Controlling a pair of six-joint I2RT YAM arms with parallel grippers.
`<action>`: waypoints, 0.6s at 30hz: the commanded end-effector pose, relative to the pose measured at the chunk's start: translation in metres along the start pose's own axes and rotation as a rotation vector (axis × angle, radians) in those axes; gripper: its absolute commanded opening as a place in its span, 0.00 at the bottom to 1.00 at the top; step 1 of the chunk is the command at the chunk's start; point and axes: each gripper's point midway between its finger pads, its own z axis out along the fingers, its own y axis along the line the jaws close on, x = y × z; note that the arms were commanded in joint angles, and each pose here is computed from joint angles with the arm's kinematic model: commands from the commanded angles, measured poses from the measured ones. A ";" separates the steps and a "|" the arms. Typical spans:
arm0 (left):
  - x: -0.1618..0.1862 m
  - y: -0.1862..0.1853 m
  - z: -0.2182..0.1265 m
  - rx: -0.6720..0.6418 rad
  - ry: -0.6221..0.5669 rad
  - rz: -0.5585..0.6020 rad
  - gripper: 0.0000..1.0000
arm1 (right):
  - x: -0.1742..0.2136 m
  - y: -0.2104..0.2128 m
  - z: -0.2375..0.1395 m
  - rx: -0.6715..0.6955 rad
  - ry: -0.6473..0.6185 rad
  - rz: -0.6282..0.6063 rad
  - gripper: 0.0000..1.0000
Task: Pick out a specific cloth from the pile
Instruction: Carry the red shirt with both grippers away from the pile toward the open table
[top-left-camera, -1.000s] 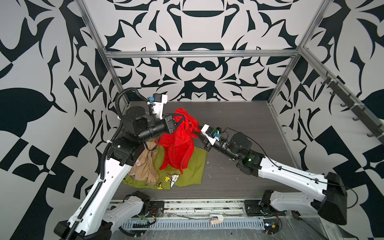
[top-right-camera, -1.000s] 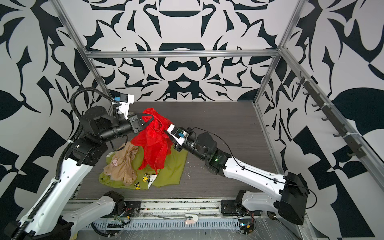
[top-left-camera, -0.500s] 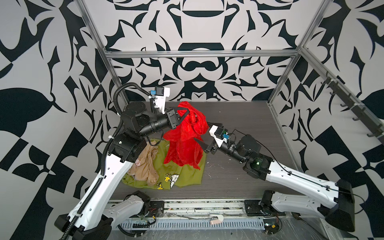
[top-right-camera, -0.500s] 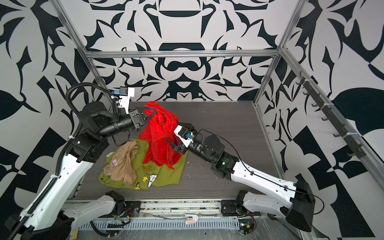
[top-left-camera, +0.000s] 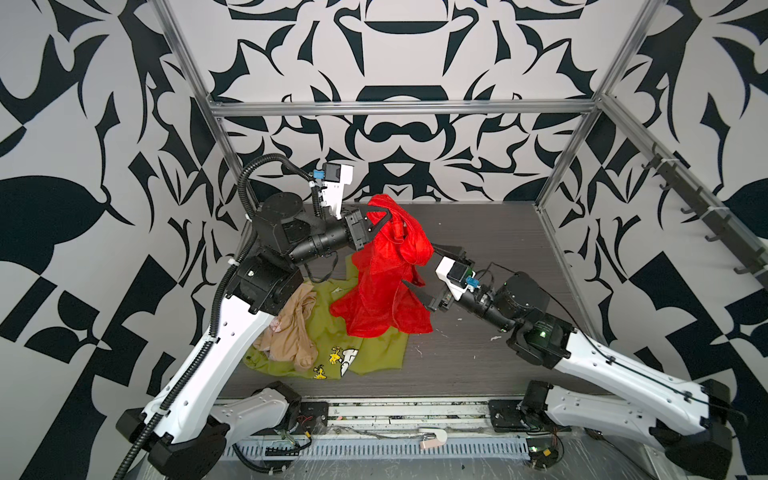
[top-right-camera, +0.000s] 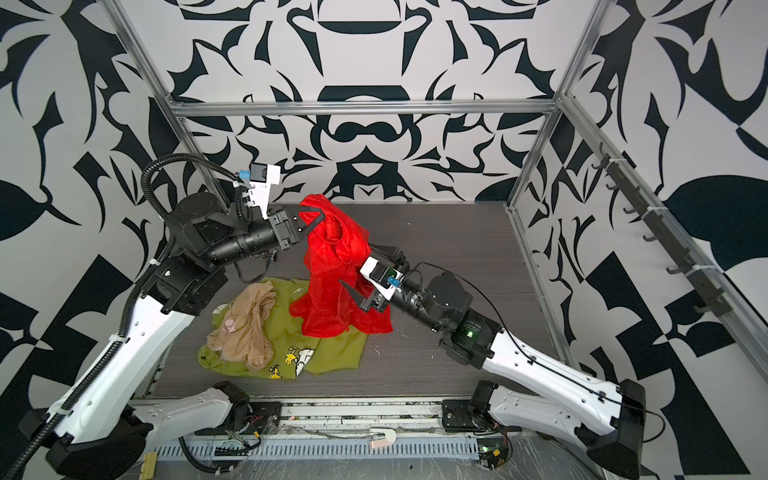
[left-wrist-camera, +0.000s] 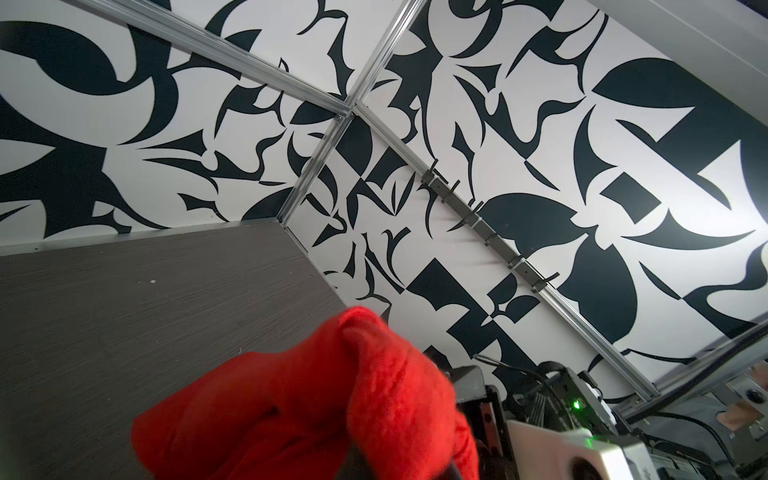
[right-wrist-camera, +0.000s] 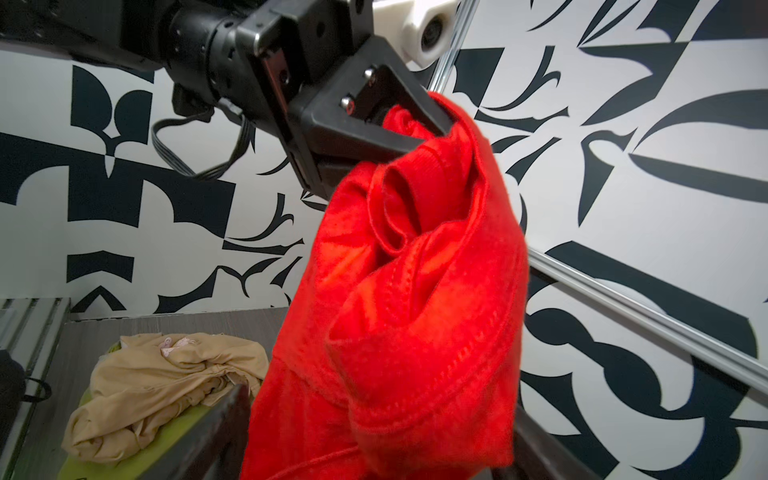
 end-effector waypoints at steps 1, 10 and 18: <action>-0.026 -0.032 -0.009 0.069 -0.087 0.078 0.00 | -0.041 -0.020 -0.008 0.044 -0.063 -0.087 0.89; -0.031 -0.051 -0.001 0.116 -0.084 0.090 0.00 | -0.063 -0.020 0.016 0.015 -0.118 -0.092 0.89; -0.026 -0.063 0.014 0.157 -0.059 0.092 0.00 | -0.062 -0.014 0.045 -0.015 -0.148 -0.065 0.85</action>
